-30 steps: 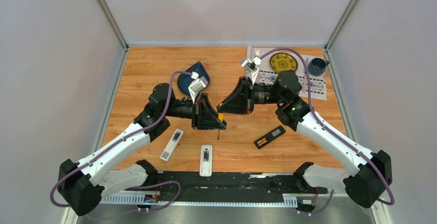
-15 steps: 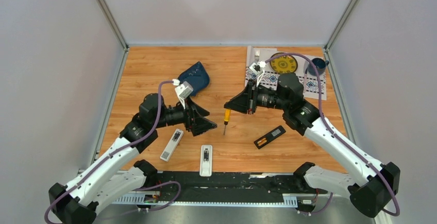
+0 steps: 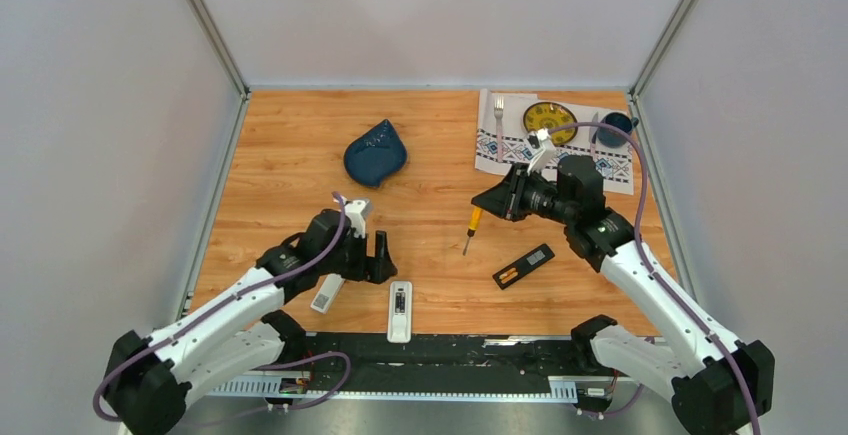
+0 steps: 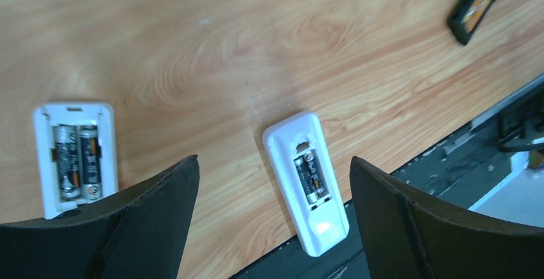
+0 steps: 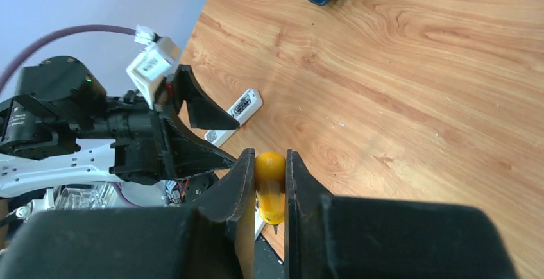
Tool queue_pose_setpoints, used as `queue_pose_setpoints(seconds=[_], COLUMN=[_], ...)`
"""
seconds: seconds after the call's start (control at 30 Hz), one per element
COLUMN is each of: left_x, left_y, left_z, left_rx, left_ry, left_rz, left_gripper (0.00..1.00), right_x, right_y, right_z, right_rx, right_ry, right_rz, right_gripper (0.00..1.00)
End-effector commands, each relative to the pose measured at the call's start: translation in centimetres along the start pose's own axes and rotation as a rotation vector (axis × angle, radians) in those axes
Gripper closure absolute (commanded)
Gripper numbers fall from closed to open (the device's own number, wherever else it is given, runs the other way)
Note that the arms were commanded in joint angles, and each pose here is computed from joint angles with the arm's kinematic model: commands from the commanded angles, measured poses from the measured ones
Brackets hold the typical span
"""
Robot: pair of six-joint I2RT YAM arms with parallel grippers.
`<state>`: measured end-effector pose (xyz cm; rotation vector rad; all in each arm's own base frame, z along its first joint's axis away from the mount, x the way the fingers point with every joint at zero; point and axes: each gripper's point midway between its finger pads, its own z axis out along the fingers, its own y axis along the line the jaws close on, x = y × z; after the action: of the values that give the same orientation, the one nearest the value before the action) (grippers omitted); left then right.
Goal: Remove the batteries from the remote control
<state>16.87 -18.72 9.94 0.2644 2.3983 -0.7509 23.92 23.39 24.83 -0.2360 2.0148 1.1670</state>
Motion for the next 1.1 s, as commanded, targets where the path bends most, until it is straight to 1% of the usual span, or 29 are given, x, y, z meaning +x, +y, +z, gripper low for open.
queue_pose_setpoints(seconds=[0.0, 0.07, 0.1, 0.17, 0.3, 0.4, 0.43, 0.57, 0.63, 0.8, 0.83, 0.87, 0.93, 0.97, 1.0, 1.07], left_x=[2.5, 3.0, 4.1, 3.9, 5.7, 7.5, 7.4, 9.1, 9.9, 11.0, 11.0, 10.8, 10.1, 9.8, 9.6, 8.5], left_y=[0.1, -0.3, -0.6, -1.7, -2.8, -2.2, -1.9, -1.1, 0.2, 1.8, 2.0, 2.0, 1.8, 1.8, 1.9, 1.5], left_z=[1.4, 2.5, 3.2, 4.0, 5.4, 6.1, 6.1, 5.8, 5.5, 5.1, 5.0, 5.0, 5.1, 5.3, 5.4, 5.9], left_rx=[-0.070, -0.088, -0.093, -0.078, -0.089, -0.164, -0.201, -0.308, -0.382, -0.425, -0.427, -0.430, -0.420, -0.421, -0.419, -0.396], left_ry=[0.112, 0.151, 0.196, 0.197, 0.269, 0.351, 0.352, 0.405, 0.433, 0.458, 0.464, 0.462, 0.461, 0.460, 0.469, 0.468], left_rz=[-0.018, -0.012, 0.009, 0.026, 0.065, 0.109, 0.126, 0.195, 0.191, 0.201, 0.224, 0.234, 0.265, 0.265, 0.270, 0.275], left_gripper=[0.07, 0.07, 0.07, 0.07, 0.07, 0.08, 0.09, 0.17, 0.19, 0.24, 0.27, 0.35, 0.44, 0.53, 0.58, 0.62], right_x=[-0.1, 0.2, 0.6, 0.7, 1.0, 1.1, 1.2, 1.1, 0.8, 0.7, 0.7, 0.6, 0.6, 0.6, 0.6, 0.5], right_y=[-0.3, -0.5, -0.7, -0.8, -0.8, -1.0, -1.1, -1.5, -1.6, -2.2, -2.5, -2.6, -2.9, -3.0, -3.0, -3.3], right_z=[-0.2, -0.2, -0.1, -0.2, -0.4, -0.6, -0.6, -0.9, -1.1, -1.5, -1.6, -1.7, -1.8, -1.9, -2.0, -2.1], right_rx=[0.009, 0.010, 0.012, 0.012, 0.007, 0.011, 0.013, 0.021, 0.026, 0.046, 0.053, 0.056, 0.066, 0.068, 0.070, 0.079], right_ry=[-0.017, -0.008, 0.001, 0.005, 0.011, 0.006, 0.004, -0.004, -0.014, -0.024, -0.024, -0.028, -0.030, -0.032, -0.032, -0.038], right_rz=[0.018, 0.024, 0.026, 0.028, 0.031, 0.034, 0.032, 0.033, 0.033, 0.033, 0.034, 0.030, 0.033, 0.034, 0.033, 0.032], right_gripper=[1.00, 1.00, 1.00, 1.00, 1.00, 1.00, 1.00, 1.00, 1.00, 1.00, 1.00, 1.00, 1.00, 1.00, 1.00, 1.00])
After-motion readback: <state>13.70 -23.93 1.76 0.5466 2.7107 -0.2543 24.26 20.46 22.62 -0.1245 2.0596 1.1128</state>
